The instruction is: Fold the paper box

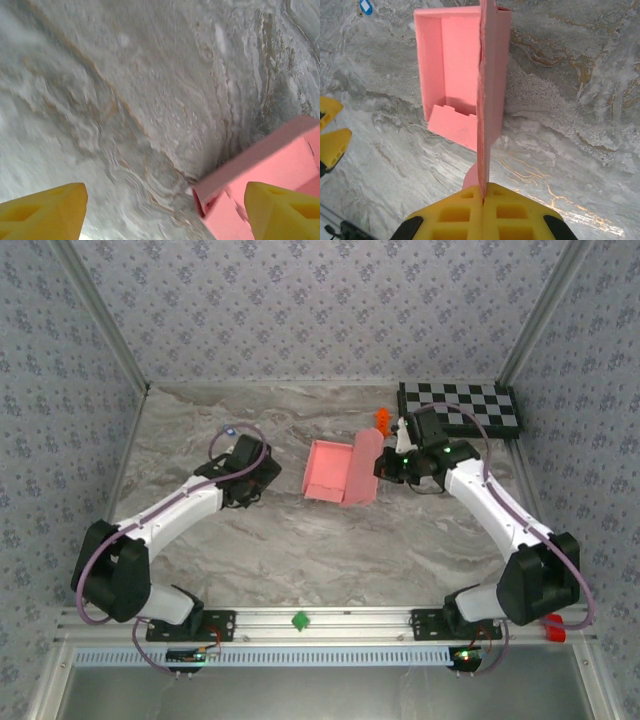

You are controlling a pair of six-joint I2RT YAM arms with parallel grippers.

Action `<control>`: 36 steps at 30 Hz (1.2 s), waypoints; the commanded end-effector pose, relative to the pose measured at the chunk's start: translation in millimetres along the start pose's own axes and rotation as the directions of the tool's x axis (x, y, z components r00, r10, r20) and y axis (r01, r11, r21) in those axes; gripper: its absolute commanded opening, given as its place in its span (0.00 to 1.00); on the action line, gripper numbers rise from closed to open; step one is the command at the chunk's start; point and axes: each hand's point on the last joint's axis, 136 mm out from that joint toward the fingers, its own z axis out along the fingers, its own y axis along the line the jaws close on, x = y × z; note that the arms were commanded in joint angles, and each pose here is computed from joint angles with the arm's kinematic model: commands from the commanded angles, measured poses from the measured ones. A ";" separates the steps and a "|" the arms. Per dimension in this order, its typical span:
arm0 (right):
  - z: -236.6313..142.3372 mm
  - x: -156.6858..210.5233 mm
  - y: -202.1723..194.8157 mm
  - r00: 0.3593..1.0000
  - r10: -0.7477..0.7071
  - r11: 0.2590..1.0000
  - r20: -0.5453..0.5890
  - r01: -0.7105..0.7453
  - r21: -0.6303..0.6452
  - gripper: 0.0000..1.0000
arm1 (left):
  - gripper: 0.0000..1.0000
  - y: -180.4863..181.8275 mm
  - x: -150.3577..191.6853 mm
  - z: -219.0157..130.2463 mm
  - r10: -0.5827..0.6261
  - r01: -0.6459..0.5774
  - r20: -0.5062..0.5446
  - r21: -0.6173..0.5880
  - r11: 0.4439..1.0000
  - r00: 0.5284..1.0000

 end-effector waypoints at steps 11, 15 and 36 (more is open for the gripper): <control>-0.5 1.4 32.3 0.948 -0.255 0.960 -0.192 0.223 -0.170 0.00 | 0.75 -10.0 -51.1 5.1 0.421 -0.418 -0.032 0.078 0.905 0.907; 8.3 7.6 34.7 0.910 -0.314 0.945 -0.271 0.273 -0.181 0.00 | 0.61 -9.1 -60.3 17.6 0.449 -0.447 -0.051 0.049 0.893 0.892; 41.0 -8.7 41.7 0.740 -0.531 0.827 -0.412 0.558 -0.063 0.00 | 0.17 -28.7 -25.4 87.2 0.493 -0.435 -0.290 0.243 0.867 0.820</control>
